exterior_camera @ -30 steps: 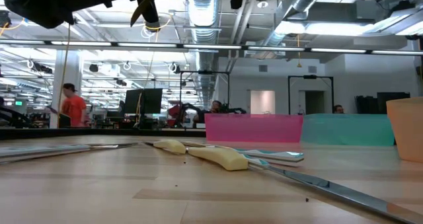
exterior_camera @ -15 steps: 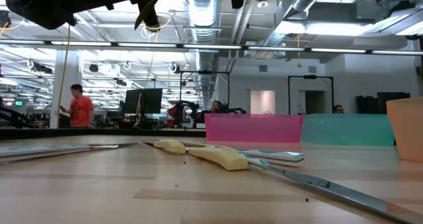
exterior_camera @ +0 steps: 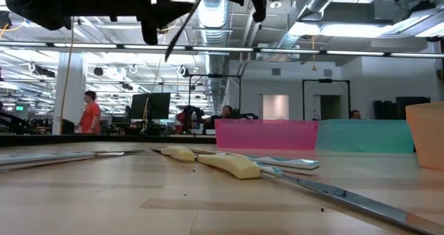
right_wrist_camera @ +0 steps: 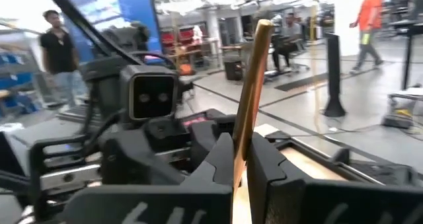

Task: Sort silverware by color (type)
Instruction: Put the golden knife into the red bin bin, then put the yellow knife into the orange bin

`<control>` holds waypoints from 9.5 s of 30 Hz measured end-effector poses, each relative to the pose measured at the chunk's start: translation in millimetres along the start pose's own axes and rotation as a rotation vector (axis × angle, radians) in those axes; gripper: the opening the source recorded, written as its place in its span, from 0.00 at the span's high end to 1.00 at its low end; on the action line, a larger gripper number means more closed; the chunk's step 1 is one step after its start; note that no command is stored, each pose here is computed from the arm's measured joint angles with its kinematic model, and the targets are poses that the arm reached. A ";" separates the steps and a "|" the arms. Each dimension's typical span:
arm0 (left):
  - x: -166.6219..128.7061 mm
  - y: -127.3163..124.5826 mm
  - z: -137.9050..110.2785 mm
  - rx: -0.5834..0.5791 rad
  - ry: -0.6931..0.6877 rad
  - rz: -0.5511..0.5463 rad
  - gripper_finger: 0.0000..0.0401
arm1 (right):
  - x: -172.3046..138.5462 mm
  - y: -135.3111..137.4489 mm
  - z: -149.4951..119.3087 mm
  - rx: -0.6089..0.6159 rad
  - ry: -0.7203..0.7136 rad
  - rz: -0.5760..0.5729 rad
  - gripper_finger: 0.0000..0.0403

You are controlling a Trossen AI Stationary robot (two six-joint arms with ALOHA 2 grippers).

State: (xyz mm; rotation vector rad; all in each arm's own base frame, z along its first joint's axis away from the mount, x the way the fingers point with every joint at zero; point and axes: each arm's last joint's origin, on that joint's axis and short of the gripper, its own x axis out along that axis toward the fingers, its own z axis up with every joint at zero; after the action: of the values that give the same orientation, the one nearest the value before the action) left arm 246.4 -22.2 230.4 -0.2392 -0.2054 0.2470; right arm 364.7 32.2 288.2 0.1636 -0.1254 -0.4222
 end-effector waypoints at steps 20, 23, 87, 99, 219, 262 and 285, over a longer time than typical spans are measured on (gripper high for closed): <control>-2.8 8.3 -21.8 -0.026 0.191 0.153 0.54 | 19.0 -55.0 -10.5 -0.165 0.138 -0.334 0.95; -2.8 8.3 -21.8 -0.054 0.189 0.155 0.54 | 19.9 -67.6 -14.5 -0.230 0.183 -0.455 0.95; -11.6 9.9 -23.9 0.006 0.333 0.103 0.54 | 107.5 -155.9 -10.0 -0.430 1.088 -0.606 0.50; -40.3 -1.4 34.9 0.126 0.491 -0.099 0.54 | 5.9 -90.2 139.6 -0.337 0.796 -0.380 0.52; -33.5 -40.8 46.6 0.112 -0.137 -0.563 0.96 | -111.4 132.7 36.2 -0.099 0.268 -0.010 0.52; -9.8 -52.8 10.4 0.167 -0.120 -0.349 0.95 | -34.7 88.9 53.0 -0.065 0.149 0.223 0.29; -1.4 -57.4 13.6 0.223 -0.075 -0.314 0.94 | -34.1 96.3 44.0 -0.151 0.105 0.122 0.82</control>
State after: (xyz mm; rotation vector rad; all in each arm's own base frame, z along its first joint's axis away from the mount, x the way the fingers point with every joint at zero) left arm 254.4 -73.8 258.0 0.0248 -0.2843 -0.0336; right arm 365.2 127.3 346.0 0.0291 0.0001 -0.2990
